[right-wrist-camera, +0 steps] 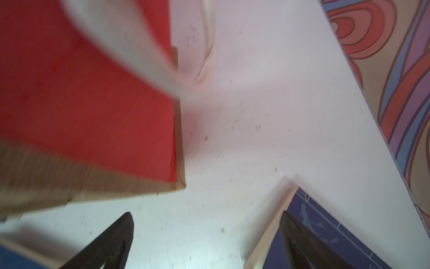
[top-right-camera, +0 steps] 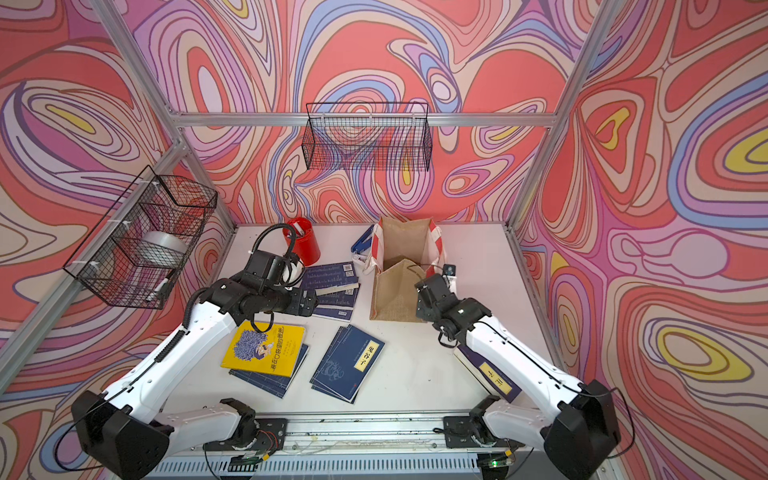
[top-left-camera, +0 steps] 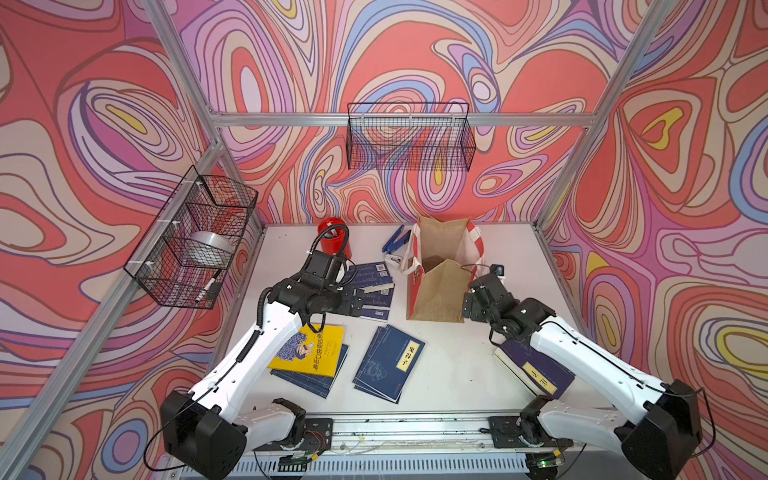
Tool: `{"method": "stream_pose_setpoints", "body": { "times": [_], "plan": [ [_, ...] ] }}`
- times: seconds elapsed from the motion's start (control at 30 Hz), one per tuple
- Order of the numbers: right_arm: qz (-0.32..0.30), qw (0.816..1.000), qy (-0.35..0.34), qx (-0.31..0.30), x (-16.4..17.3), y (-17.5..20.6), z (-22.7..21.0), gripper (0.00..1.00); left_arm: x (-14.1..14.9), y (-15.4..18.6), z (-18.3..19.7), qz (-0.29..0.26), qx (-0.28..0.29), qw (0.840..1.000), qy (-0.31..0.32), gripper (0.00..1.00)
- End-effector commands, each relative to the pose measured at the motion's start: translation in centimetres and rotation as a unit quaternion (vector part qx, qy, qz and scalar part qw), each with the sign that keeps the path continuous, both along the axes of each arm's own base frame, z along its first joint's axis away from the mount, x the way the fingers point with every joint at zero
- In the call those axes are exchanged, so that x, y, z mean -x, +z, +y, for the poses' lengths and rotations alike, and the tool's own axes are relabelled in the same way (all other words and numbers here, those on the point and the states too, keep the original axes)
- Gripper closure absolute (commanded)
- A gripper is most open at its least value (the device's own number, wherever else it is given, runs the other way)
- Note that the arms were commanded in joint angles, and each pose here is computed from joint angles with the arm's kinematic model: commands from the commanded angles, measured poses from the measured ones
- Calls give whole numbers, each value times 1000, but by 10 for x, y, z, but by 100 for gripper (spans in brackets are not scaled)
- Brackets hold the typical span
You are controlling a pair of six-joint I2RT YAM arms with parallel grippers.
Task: Put the books into the canvas bag
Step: Pick up the book from the book.
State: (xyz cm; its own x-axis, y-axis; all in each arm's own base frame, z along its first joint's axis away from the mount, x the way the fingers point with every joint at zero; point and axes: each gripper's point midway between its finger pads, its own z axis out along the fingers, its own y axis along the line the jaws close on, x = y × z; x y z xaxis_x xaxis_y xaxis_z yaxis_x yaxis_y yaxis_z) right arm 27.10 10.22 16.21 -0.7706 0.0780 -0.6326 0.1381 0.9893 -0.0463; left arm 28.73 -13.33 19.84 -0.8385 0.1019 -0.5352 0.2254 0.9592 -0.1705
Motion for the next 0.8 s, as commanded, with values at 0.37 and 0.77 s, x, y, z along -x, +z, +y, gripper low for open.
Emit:
{"method": "stream_pose_setpoints", "body": {
  "times": [0.37, 0.77],
  "plan": [
    [80, 960, 203, -178, 84, -68, 194, 2, -4, -7, -14, 17, 54, 998, 22, 0],
    [79, 941, 188, -270, 95, -101, 210, 2, 6, -35, -18, 34, 105, 992, 55, 0]
  ]
}}
